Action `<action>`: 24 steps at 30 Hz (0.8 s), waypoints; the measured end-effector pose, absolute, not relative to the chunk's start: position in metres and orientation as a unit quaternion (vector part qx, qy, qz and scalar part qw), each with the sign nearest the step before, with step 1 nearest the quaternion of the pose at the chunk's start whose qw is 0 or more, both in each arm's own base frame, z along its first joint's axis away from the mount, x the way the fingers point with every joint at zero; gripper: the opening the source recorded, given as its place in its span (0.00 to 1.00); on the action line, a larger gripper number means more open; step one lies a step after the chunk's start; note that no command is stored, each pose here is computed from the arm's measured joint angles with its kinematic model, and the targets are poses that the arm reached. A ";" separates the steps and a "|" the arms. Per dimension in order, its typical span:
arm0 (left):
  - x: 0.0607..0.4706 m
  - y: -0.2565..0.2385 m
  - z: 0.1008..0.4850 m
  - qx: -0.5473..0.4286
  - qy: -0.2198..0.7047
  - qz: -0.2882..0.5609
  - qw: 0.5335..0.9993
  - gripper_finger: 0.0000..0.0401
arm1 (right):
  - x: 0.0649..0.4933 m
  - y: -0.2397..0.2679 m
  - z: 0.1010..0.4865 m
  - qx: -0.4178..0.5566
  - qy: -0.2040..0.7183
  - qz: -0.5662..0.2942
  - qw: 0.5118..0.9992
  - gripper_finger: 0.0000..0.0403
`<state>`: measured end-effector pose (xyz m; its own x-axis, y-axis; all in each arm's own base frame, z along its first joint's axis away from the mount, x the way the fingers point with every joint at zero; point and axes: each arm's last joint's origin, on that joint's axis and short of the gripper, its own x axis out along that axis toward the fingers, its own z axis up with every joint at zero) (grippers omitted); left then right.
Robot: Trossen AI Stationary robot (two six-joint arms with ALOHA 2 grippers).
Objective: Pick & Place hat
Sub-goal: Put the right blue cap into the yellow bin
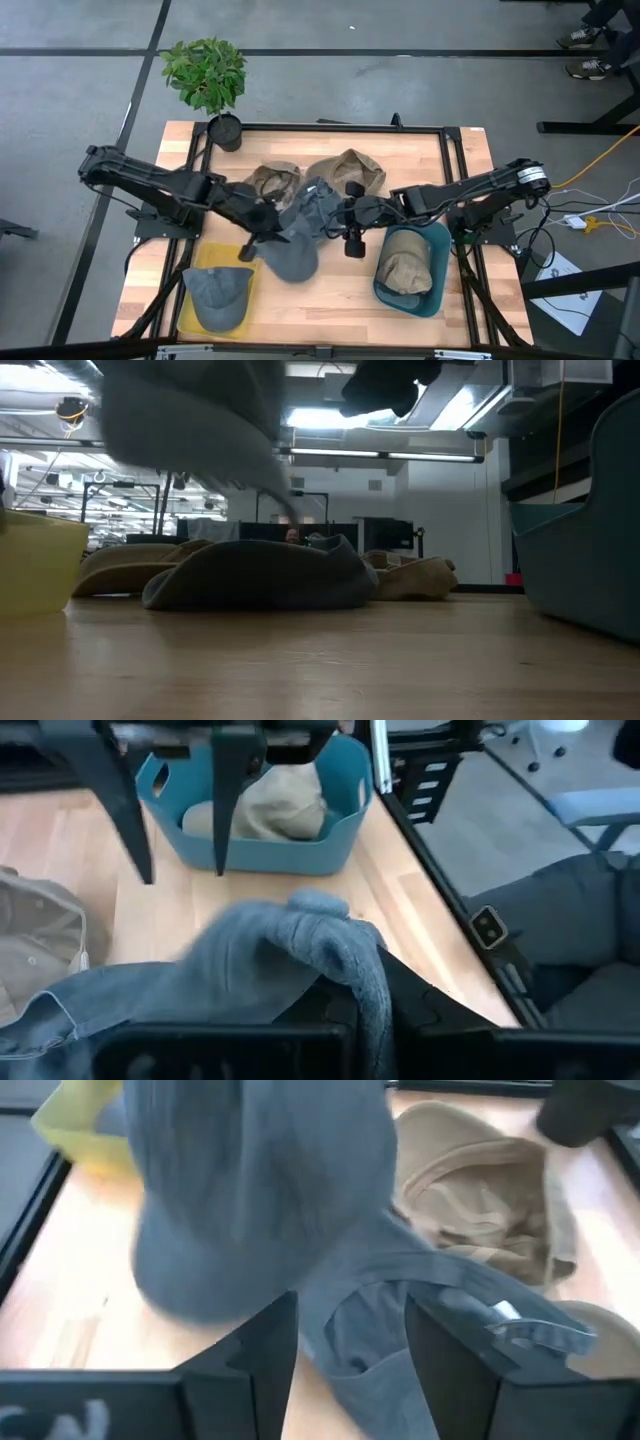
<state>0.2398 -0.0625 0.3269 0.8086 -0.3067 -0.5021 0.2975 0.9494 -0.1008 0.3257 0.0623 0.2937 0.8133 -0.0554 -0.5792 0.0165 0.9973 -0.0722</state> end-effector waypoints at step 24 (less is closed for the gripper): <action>0.145 -0.107 0.365 -0.092 0.260 -0.400 0.874 0.01 | 0.320 0.068 0.290 -0.026 0.333 -0.012 0.943 0.46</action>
